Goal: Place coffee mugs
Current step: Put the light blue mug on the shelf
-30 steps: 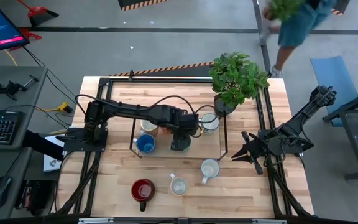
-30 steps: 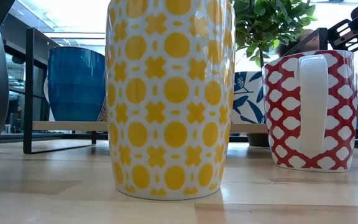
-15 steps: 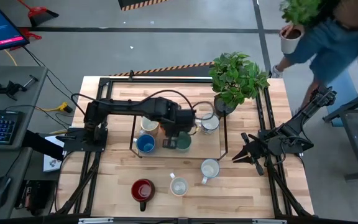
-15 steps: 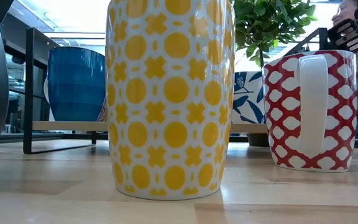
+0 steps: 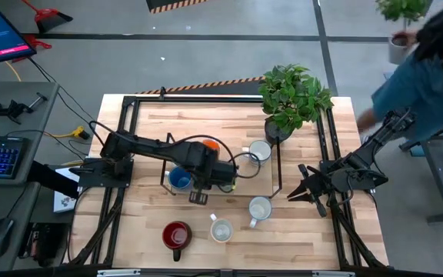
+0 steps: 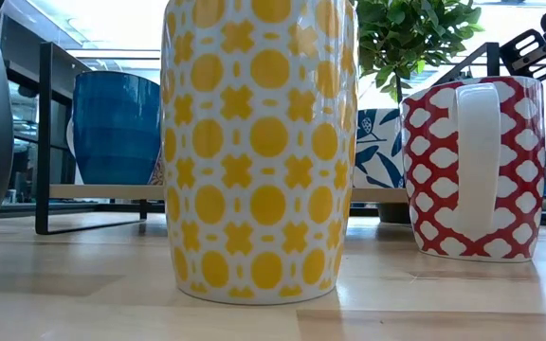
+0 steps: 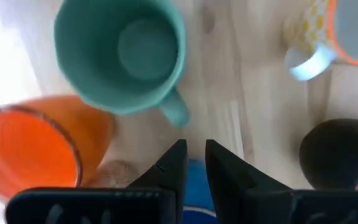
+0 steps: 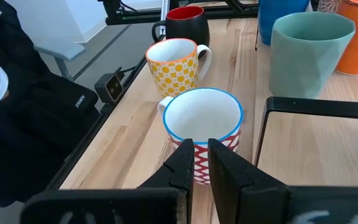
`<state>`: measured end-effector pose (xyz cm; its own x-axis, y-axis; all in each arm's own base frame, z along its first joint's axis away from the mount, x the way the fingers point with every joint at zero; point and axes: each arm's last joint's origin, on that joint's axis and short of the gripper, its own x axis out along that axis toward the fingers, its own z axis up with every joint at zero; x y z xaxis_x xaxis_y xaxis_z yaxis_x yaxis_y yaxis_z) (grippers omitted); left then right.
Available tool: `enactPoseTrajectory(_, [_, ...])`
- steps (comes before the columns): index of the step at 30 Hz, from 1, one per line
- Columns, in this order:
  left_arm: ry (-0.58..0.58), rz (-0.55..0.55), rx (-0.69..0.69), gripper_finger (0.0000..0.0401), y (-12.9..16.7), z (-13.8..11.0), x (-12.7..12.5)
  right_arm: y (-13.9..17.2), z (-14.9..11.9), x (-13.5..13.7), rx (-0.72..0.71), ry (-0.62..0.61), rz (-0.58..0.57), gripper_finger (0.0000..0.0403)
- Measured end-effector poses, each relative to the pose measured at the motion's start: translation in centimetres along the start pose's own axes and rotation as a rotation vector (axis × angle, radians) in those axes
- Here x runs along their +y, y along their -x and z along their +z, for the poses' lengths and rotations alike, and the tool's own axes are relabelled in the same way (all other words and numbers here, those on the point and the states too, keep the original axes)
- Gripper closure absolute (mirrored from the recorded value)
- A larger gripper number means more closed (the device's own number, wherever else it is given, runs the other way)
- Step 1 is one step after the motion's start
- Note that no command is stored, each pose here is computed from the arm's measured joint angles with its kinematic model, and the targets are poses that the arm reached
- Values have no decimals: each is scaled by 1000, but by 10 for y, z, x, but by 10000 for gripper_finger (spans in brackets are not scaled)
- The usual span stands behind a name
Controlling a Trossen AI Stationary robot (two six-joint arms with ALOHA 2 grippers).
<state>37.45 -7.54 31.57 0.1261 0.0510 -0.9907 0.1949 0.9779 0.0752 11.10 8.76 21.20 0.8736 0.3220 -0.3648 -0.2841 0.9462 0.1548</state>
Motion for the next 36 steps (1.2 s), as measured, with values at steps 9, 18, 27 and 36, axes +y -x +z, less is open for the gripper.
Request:
enactPoseTrajectory(9, [-45,-106,-109,352,-4,14,-11,0,0,0,5,0,-2,373])
enactPoseTrajectory(18, [-73,-117,-49,353,-29,23,-13,0,-2,-1,23,7,-8,373])
enactPoseTrajectory(27, [-117,-98,36,353,-59,31,-11,0,-3,-1,32,-12,2,373])
enactPoseTrajectory(36, [-92,-23,46,353,-63,32,7,0,-5,-1,54,-69,-6,373])
